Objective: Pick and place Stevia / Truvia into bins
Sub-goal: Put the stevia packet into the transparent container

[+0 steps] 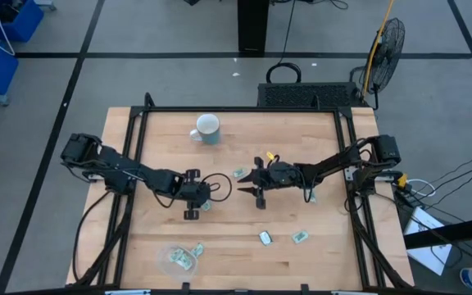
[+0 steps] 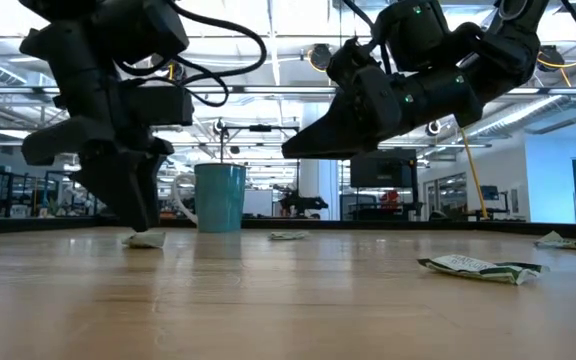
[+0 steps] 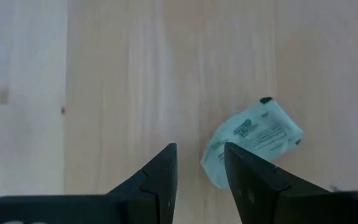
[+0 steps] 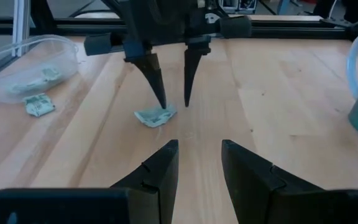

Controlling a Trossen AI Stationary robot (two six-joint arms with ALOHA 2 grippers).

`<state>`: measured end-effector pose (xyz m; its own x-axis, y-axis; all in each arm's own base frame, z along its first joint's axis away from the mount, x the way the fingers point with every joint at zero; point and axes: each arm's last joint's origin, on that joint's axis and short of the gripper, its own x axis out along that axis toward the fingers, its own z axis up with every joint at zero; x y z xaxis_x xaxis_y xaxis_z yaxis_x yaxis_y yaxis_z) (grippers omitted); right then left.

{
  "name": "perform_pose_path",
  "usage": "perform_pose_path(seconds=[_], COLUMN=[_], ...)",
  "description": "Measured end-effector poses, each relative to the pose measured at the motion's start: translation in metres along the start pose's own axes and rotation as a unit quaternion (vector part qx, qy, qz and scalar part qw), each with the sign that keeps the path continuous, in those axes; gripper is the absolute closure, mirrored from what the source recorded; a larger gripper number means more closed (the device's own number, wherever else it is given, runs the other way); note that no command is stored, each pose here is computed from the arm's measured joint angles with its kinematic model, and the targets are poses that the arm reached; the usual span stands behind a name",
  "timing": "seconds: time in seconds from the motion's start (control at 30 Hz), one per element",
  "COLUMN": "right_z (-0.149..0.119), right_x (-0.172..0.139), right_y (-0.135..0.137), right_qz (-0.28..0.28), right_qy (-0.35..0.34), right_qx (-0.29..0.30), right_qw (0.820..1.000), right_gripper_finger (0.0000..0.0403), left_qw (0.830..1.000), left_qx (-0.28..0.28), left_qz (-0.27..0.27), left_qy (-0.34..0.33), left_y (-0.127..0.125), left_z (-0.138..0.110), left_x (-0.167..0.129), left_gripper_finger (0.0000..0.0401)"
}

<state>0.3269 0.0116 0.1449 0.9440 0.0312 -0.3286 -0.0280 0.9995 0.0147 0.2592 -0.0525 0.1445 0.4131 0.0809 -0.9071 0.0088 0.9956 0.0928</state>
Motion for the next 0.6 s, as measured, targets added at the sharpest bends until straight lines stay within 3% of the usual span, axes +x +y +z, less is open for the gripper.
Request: perform_pose_path(seconds=[0.6], right_z=[0.0001], right_x=[0.0], right_y=[-0.0003], right_qz=[0.0], right_qy=[0.0], right_qx=[0.0], right_qw=[1.0], right_gripper_finger=[0.0287], left_qw=[1.0], left_qx=[-0.014], left_qz=[-0.022], left_qy=[-0.005], left_y=[-0.0011], left_z=[-0.0055], left_x=[0.0045], left_gripper_finger=[0.0263])
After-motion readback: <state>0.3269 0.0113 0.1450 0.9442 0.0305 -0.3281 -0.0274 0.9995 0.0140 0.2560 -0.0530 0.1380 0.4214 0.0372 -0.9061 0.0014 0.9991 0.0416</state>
